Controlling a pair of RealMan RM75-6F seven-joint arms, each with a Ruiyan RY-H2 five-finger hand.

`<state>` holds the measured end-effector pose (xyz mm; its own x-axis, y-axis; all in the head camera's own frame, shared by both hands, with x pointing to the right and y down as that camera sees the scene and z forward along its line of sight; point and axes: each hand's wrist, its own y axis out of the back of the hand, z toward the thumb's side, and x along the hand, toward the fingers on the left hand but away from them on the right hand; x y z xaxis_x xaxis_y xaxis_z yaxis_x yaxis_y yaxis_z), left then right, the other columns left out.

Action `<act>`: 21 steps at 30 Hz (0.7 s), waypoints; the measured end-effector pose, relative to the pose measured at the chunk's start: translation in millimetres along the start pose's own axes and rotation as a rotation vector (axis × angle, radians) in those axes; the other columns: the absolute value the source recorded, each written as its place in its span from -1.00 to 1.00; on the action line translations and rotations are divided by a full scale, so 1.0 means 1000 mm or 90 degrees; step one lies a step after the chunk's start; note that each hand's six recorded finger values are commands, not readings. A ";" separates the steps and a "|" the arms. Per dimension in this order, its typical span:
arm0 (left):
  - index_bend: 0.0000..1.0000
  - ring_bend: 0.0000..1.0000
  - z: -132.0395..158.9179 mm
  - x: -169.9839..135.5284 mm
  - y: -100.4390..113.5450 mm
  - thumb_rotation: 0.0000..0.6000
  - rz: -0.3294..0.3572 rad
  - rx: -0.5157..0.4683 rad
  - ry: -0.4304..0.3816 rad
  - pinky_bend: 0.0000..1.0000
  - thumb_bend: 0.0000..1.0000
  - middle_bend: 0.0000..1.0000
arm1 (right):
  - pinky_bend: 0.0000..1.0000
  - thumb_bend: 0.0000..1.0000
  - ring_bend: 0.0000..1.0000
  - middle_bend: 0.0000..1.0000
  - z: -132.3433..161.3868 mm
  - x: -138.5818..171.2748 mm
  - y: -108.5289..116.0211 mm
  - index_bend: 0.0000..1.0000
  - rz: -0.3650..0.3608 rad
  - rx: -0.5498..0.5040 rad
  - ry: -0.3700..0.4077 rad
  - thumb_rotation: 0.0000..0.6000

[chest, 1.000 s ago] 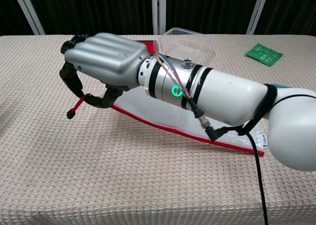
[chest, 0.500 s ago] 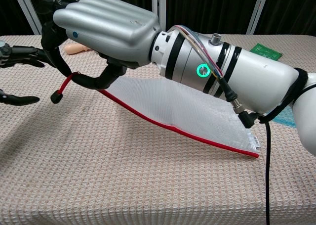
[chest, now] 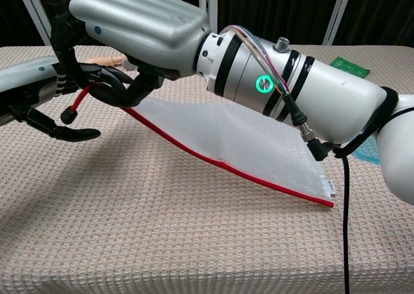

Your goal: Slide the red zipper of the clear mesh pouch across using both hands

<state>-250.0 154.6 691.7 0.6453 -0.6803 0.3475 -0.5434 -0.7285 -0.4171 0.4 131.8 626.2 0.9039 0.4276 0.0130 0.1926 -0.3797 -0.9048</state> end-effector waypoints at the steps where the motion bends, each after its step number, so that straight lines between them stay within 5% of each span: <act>1: -0.41 -0.79 0.002 0.003 -0.001 1.00 0.003 -0.001 -0.007 -0.73 -0.55 -0.75 | -1.00 0.04 -1.00 -0.41 0.000 0.000 0.000 0.89 0.001 -0.001 -0.001 1.00; 21: -0.13 -0.79 0.010 0.016 -0.012 1.00 -0.006 -0.090 -0.049 -0.73 -0.46 -0.72 | -1.00 0.04 -1.00 -0.41 -0.003 0.006 0.005 0.91 -0.021 -0.009 0.002 1.00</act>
<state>-227.4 153.2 693.7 0.6867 -0.6695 0.2832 -0.6041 -0.7423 -0.2900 8.2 130.5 623.0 0.8981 0.4376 0.0437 0.2273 -0.3766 -0.8981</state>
